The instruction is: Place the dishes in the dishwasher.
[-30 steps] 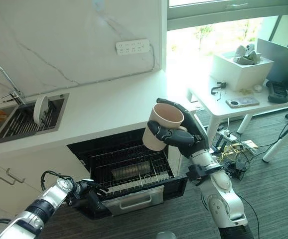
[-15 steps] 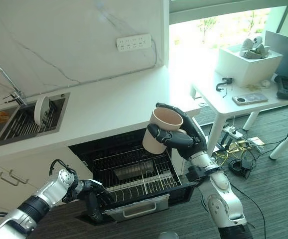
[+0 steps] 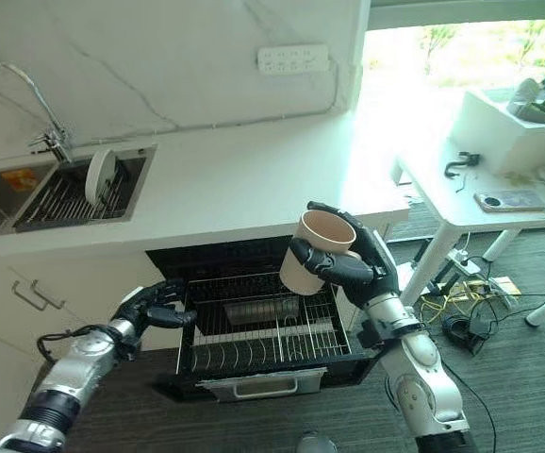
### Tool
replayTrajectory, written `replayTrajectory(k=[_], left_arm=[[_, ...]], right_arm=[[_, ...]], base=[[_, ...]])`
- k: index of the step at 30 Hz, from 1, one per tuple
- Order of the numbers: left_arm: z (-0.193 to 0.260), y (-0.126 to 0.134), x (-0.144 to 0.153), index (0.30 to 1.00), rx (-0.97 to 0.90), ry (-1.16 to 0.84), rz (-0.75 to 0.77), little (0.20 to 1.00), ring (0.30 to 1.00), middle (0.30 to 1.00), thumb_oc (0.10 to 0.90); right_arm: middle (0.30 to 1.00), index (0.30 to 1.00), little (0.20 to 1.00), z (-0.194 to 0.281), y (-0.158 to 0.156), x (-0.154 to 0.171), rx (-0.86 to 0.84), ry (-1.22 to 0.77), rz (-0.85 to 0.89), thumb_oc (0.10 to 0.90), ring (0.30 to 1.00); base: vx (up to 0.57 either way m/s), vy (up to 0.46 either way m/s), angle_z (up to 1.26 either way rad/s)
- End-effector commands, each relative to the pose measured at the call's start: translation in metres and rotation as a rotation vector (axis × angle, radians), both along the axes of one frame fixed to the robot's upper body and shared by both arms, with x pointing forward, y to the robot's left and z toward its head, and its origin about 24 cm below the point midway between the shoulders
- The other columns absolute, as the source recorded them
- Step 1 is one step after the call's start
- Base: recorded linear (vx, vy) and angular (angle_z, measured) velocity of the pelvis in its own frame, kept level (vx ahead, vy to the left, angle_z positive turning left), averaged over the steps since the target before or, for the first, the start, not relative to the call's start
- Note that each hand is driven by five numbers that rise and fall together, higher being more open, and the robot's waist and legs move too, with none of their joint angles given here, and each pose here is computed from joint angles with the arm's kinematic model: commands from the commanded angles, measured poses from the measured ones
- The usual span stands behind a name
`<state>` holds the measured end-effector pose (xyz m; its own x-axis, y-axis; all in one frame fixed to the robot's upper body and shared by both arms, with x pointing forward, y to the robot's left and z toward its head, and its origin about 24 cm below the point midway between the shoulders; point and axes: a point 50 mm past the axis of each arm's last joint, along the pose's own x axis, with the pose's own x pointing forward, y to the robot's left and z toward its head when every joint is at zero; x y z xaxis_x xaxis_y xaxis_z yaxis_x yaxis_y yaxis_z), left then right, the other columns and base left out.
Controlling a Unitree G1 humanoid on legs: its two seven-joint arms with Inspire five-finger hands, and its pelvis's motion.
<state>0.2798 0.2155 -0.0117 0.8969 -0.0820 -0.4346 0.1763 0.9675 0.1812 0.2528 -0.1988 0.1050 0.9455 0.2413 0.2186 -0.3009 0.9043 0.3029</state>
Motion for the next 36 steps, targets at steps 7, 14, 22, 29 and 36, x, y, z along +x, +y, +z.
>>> replayTrajectory(k=[7,14,22,29,36], left_arm=[[0.016,-0.016,0.014,0.9,0.222,-0.196,-0.014,0.9,0.9,0.9,0.8],[-0.017,-0.028,-0.003,0.9,0.256,-0.051,-0.09,0.9,0.9,0.9,0.8],[-0.045,-0.03,-0.032,0.9,0.356,0.174,-0.369,0.9,0.9,0.9,0.8],[-0.047,-0.03,-0.048,0.9,0.301,0.27,-0.473,0.9,0.9,0.9,0.8],[-0.04,-0.027,-0.054,0.9,0.236,0.328,-0.519,0.9,0.9,0.9,0.8]], right_arm=[[0.3,0.3,0.3,0.052,0.007,0.006,0.049,-0.299,-0.003,0.4,0.3],[0.3,0.3,0.3,0.048,0.009,0.006,0.017,-0.278,-0.019,0.4,0.3],[0.3,0.3,0.3,0.046,-0.003,0.013,-0.104,-0.251,-0.085,0.4,0.3],[0.3,0.3,0.3,0.037,-0.02,0.021,-0.188,-0.188,-0.166,0.4,0.3],[0.3,0.3,0.3,0.028,-0.038,0.031,-0.276,-0.105,-0.256,0.4,0.3]], base=[[0.0,-0.005,-0.02],[-0.01,-0.02,-0.03],[-0.03,-0.022,-0.01],[0.0,0.0,0.0],[0.0,0.001,0.01]])
